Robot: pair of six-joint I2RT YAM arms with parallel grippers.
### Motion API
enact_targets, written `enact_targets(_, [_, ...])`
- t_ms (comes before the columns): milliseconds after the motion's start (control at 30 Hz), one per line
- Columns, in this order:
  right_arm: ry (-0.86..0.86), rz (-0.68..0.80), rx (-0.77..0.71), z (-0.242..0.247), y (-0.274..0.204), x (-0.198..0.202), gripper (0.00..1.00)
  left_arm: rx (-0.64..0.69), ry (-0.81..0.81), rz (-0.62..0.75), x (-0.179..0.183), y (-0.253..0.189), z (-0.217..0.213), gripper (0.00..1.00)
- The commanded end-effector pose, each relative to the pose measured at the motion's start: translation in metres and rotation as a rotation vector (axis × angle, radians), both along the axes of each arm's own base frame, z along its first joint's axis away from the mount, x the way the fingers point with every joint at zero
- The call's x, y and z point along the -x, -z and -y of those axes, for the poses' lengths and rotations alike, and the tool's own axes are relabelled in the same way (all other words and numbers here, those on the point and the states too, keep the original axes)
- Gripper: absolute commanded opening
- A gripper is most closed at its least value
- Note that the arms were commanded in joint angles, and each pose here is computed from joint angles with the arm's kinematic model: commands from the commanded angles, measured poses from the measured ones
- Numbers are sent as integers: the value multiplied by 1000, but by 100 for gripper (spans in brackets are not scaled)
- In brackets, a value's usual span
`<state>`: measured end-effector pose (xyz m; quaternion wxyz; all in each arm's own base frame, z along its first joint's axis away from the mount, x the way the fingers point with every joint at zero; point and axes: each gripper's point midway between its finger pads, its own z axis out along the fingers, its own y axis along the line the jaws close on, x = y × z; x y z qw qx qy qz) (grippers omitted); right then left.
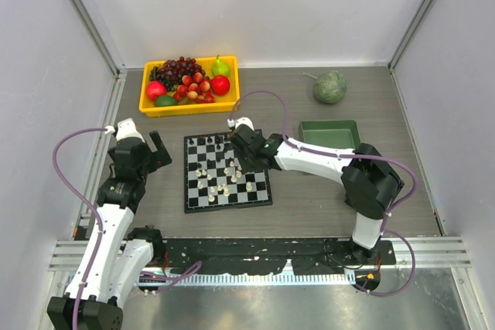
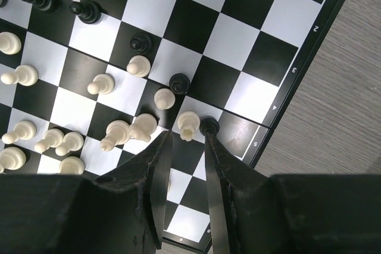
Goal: Set up the chess pieces on the board
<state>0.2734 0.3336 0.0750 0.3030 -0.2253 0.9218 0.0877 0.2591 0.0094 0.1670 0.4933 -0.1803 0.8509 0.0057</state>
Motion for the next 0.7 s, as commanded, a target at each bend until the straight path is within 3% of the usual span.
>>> enact_targets(0, [8, 23, -24, -5, -11, -12, 34, -24, -12, 22, -1, -8, -5, 99])
enact_targets(667, [-32, -22, -52, -15, 1, -7, 29, -28, -59, 69, 4, -17, -13, 99])
